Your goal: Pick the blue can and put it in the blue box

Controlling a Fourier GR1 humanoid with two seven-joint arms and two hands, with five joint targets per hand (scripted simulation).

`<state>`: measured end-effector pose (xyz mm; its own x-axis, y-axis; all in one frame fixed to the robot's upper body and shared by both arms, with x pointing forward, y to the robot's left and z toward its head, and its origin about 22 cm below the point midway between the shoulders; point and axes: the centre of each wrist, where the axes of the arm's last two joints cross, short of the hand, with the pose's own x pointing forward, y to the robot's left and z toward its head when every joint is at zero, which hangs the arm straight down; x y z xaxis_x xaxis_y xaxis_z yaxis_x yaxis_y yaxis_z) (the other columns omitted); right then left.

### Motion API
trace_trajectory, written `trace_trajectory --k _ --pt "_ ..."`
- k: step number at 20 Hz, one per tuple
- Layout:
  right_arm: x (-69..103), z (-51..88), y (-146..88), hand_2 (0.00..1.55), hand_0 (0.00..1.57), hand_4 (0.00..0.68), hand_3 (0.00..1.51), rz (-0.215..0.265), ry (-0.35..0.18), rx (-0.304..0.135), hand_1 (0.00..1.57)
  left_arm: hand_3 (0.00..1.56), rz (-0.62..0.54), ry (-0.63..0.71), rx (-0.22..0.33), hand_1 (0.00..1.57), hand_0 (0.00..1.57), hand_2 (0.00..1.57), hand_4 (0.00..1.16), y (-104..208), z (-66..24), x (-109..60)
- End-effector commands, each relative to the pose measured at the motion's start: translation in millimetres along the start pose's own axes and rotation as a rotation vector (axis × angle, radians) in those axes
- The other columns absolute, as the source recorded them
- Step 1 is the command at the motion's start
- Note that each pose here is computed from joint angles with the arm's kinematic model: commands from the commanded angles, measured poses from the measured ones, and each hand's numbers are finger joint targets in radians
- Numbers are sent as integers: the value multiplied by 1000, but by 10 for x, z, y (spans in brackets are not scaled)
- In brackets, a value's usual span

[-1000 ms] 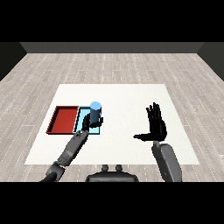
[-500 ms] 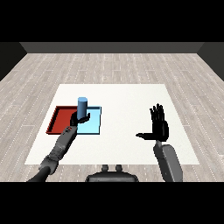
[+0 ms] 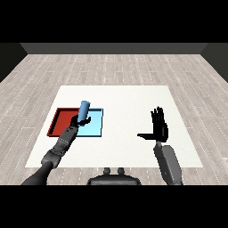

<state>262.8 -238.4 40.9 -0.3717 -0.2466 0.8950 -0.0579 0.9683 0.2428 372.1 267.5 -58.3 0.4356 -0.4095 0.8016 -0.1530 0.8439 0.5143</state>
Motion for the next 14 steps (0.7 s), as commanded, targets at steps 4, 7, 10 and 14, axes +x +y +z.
trace_trajectory --k 4,7,10,14 --pt "5 -25 -94 0 0 0 0 -12 26 -14 0 881 -97 132 -84 1482 1482 1409 869 -316 174 -293" --pt "3 -40 -308 0 0 0 0 -21 1 -13 0 337 -99 193 -115 1537 1537 1418 835 -202 167 -408" --pt "-125 -13 -154 0 0 0 0 2 9 -11 0 0 -11 247 -133 1571 1571 1487 633 -373 236 -407" --pt "-58 -142 -84 0 0 0 0 -23 -3 1 0 0 -146 238 -106 0 0 0 588 -136 100 -287"
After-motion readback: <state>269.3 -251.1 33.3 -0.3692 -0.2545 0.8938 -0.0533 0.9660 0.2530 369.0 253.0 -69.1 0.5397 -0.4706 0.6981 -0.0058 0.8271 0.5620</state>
